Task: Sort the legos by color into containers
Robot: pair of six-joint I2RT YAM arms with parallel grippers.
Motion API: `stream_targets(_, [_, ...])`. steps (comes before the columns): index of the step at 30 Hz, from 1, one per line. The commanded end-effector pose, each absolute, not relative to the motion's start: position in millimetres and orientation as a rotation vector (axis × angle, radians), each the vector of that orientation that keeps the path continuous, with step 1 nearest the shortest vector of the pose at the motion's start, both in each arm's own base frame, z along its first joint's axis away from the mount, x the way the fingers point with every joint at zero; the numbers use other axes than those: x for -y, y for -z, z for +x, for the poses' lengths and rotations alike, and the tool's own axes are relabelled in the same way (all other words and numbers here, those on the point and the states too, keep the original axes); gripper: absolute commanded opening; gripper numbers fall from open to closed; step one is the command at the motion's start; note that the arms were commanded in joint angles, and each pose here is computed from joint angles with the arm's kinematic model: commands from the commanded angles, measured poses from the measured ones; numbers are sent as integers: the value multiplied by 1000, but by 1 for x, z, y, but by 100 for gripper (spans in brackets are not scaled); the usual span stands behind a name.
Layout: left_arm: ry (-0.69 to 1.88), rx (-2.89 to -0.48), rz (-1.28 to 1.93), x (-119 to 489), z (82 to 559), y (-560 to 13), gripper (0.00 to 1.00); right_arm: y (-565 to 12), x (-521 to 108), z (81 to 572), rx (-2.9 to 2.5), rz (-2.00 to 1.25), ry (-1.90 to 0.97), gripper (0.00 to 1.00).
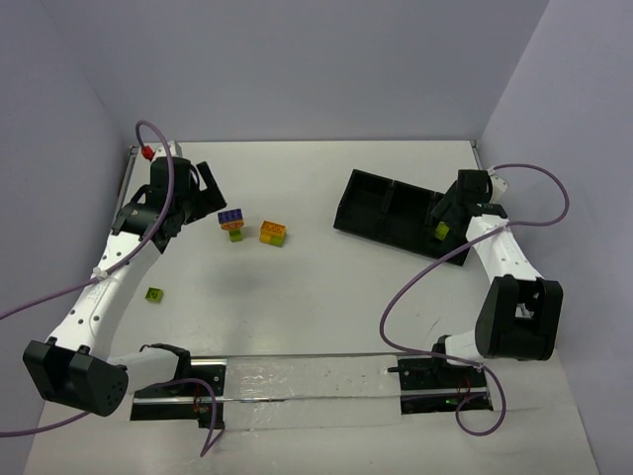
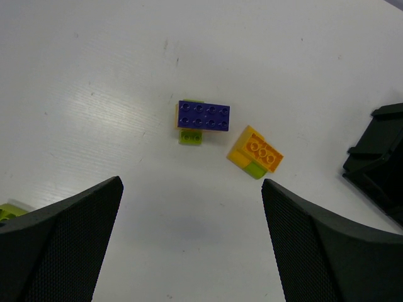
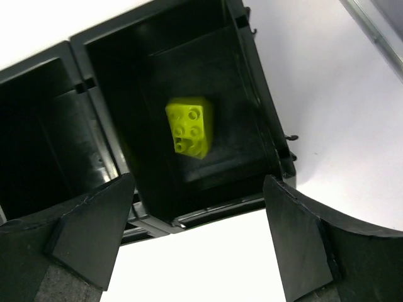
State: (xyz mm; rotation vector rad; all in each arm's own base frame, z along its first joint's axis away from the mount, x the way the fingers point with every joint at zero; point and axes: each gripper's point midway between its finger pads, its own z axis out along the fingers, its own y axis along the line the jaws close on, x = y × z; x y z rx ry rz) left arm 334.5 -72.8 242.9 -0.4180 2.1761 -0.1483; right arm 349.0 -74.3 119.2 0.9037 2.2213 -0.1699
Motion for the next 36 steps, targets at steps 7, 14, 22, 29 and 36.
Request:
stream_targets(7, [-17,-2209,-586,48,321,-222,99,-186,24,372,-2107,740,-1,91])
stream_targets(14, [-217,-2223,-757,24,315,-189,99,-215,-60,368,-2180,492,-61,93])
stream_targets(22, [-444,-2136,-1085,-14,276,-155,99,-240,-91,360,-2202,366,-85,95])
stream_targets(29, [-350,-2057,-1329,-33,255,-105,99,-252,-96,358,-2213,323,-66,95])
stream_targets(36, [-366,-1982,-1513,-68,248,-82,99,-249,-107,359,-2243,289,-57,96])
